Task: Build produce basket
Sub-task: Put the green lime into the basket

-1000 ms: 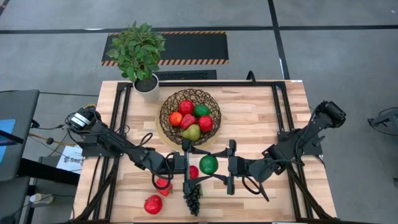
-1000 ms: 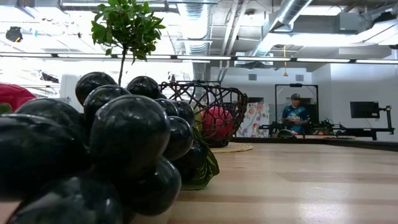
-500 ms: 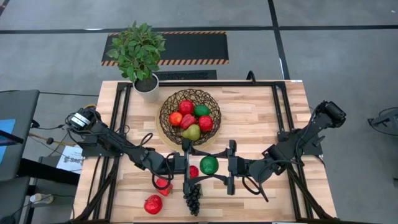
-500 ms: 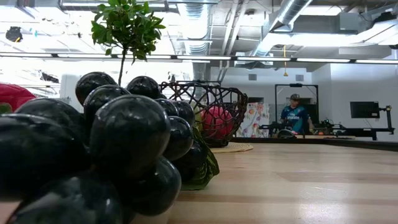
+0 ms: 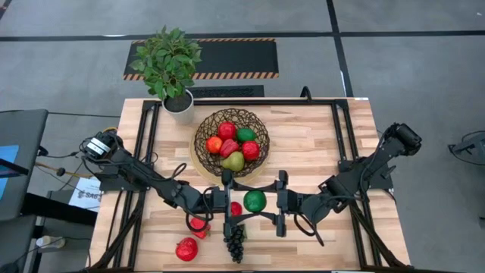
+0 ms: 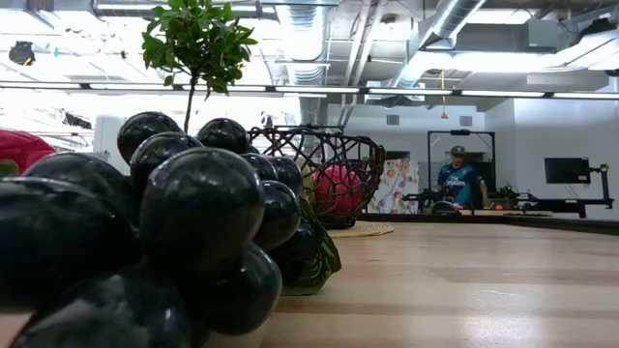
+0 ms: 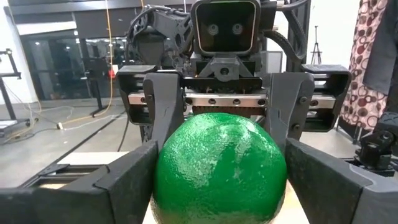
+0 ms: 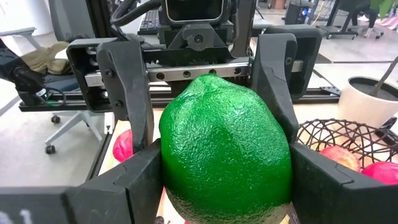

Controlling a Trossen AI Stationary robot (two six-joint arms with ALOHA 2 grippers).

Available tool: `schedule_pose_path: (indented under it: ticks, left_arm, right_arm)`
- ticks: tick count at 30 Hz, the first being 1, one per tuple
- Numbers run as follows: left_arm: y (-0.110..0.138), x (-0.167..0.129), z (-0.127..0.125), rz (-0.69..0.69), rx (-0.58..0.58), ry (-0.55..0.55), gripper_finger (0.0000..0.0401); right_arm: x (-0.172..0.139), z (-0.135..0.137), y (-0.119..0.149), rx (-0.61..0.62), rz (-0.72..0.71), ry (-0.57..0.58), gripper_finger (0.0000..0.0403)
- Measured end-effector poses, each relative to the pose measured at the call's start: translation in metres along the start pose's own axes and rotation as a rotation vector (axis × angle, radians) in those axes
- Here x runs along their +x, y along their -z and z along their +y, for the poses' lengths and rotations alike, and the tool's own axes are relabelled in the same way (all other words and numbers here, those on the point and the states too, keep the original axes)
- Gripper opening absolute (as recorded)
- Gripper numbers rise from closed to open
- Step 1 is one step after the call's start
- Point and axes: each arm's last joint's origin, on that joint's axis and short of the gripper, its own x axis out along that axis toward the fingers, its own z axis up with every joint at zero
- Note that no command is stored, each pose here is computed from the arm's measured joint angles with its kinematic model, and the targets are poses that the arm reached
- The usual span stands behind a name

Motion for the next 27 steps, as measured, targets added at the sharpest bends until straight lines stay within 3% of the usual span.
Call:
schedule_pose_path:
  ticks: [3,13,22,27]
  left_arm:
    - [0.0,0.0,0.0,0.003,0.009,-0.001,0.0309]
    - [-0.007,0.0,0.002,-0.032,-0.024,-0.029,0.0307]
    - [-0.003,0.0,0.004,-0.003,0.007,-0.049,0.0307]
    - [0.007,0.0,0.005,0.1,0.037,-0.066,0.0308]
  right_arm:
    - [-0.001,0.001,0.002,-0.009,0.015,-0.009,0.0294]
    - [-0.003,0.004,0.017,-0.048,0.126,-0.038,0.0377]
    - [-0.006,0.004,0.018,-0.034,0.143,-0.025,0.0377]
    - [-0.011,-0.002,0.035,0.005,0.297,0.035,0.0377]
